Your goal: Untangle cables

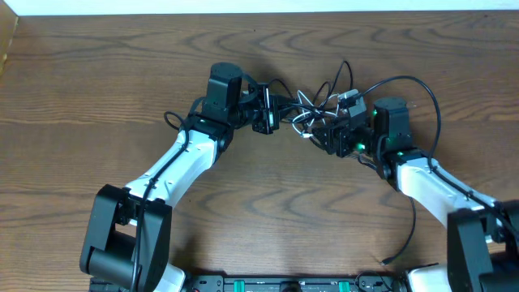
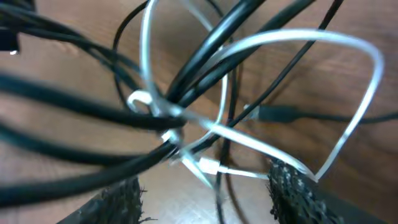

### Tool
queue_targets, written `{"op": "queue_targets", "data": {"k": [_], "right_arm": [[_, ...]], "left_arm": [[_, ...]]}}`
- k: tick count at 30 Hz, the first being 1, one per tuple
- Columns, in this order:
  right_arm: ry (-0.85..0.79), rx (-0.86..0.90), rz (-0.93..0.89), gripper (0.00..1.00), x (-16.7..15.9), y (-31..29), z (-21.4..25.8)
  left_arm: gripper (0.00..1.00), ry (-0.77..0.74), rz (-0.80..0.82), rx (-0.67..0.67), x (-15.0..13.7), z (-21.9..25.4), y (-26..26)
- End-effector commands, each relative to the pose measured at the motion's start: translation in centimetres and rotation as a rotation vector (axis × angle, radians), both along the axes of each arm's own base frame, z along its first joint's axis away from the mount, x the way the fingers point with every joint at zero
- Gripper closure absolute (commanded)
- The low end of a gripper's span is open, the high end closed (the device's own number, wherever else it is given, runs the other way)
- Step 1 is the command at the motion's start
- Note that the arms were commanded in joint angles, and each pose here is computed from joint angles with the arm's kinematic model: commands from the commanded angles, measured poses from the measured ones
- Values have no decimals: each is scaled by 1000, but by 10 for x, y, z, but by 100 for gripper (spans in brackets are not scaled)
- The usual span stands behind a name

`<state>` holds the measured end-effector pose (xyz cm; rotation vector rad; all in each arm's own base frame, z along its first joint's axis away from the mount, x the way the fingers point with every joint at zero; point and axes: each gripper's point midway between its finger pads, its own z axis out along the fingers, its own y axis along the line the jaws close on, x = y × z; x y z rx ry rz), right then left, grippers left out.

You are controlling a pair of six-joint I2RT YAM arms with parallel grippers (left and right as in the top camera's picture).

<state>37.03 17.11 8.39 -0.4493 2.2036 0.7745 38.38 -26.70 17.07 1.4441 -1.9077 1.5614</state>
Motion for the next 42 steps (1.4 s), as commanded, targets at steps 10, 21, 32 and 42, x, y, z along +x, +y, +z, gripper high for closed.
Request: {"op": "queue_targets", "data": {"k": [10, 21, 32, 42], "right_arm": [[39, 58, 80, 53, -4, 18, -21], [100, 94, 111, 99, -11, 20, -34], [170, 360, 236, 99, -50, -17, 29], [326, 86, -225, 99, -39, -117, -20]], "left_arm": [[93, 38, 8, -41, 0, 10, -1], [93, 37, 26, -41, 5, 10, 6], [92, -84, 322, 110, 64, -1, 92], [92, -135, 508, 145, 93, 4, 192]]}}
